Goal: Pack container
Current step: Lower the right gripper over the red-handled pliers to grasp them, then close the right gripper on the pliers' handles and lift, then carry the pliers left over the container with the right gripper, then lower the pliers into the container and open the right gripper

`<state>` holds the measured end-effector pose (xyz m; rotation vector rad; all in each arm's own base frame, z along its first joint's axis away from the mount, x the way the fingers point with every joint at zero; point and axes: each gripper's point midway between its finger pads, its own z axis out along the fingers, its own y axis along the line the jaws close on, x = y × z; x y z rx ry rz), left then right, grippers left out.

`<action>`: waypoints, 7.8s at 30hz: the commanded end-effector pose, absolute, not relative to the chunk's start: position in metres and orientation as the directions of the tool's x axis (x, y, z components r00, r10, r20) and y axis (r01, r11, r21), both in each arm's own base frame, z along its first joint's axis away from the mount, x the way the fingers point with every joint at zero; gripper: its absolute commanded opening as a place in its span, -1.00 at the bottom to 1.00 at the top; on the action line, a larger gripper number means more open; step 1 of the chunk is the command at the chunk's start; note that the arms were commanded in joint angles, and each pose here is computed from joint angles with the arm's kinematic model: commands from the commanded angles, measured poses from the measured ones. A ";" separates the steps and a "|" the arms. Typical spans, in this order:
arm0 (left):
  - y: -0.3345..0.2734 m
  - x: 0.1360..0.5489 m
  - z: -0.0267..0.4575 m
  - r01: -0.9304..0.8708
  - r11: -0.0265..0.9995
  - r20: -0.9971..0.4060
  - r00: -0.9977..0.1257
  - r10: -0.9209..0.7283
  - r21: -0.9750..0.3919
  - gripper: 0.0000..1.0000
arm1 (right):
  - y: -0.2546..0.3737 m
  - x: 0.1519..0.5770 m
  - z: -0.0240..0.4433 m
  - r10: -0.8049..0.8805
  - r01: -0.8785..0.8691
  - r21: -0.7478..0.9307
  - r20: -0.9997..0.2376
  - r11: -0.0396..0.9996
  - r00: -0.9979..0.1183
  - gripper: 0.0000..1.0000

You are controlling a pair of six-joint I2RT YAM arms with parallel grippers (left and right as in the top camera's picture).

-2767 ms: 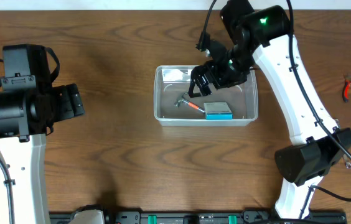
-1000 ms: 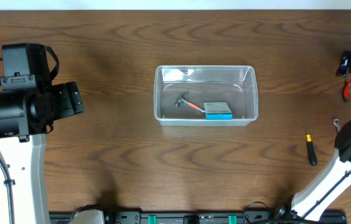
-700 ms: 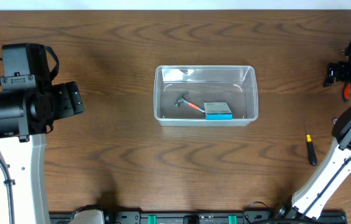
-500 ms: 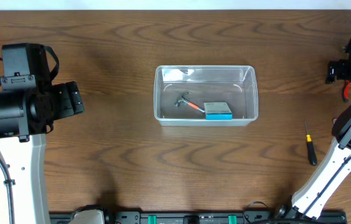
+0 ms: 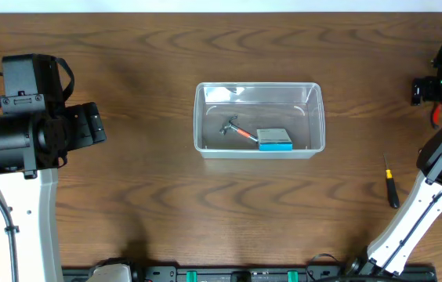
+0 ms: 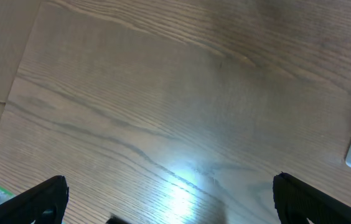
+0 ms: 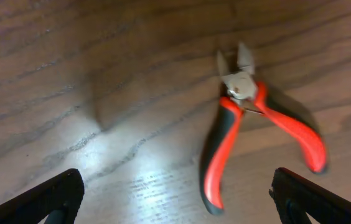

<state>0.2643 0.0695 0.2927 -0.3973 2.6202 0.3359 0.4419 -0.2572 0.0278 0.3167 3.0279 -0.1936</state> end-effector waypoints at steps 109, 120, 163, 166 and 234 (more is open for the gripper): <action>0.072 0.267 0.296 -0.351 0.922 -0.496 -0.837 -0.230 0.164 0.96 | -0.279 0.430 -0.022 0.487 0.489 -0.004 -0.080 0.872 -0.870 -0.49; 0.073 0.267 0.296 -0.351 0.922 -0.496 -0.837 -0.231 0.164 0.96 | -0.281 0.439 0.001 0.499 0.501 0.011 -0.109 0.865 -0.860 -0.70; 0.072 0.267 0.296 -0.351 0.922 -0.496 -0.837 -0.230 0.164 0.96 | 0.075 0.496 0.255 -0.324 -0.353 -0.028 -0.465 0.935 -0.824 -0.87; 0.073 0.267 0.296 -0.351 0.922 -0.496 -0.837 -0.231 0.164 0.96 | 0.119 0.487 0.256 -0.396 -0.434 -0.028 -0.466 0.900 -0.791 -0.85; 0.073 0.267 0.296 -0.351 0.922 -0.495 -0.837 -0.231 0.164 0.96 | 0.252 0.376 0.217 -0.589 -0.618 0.089 -0.226 0.781 -0.776 0.99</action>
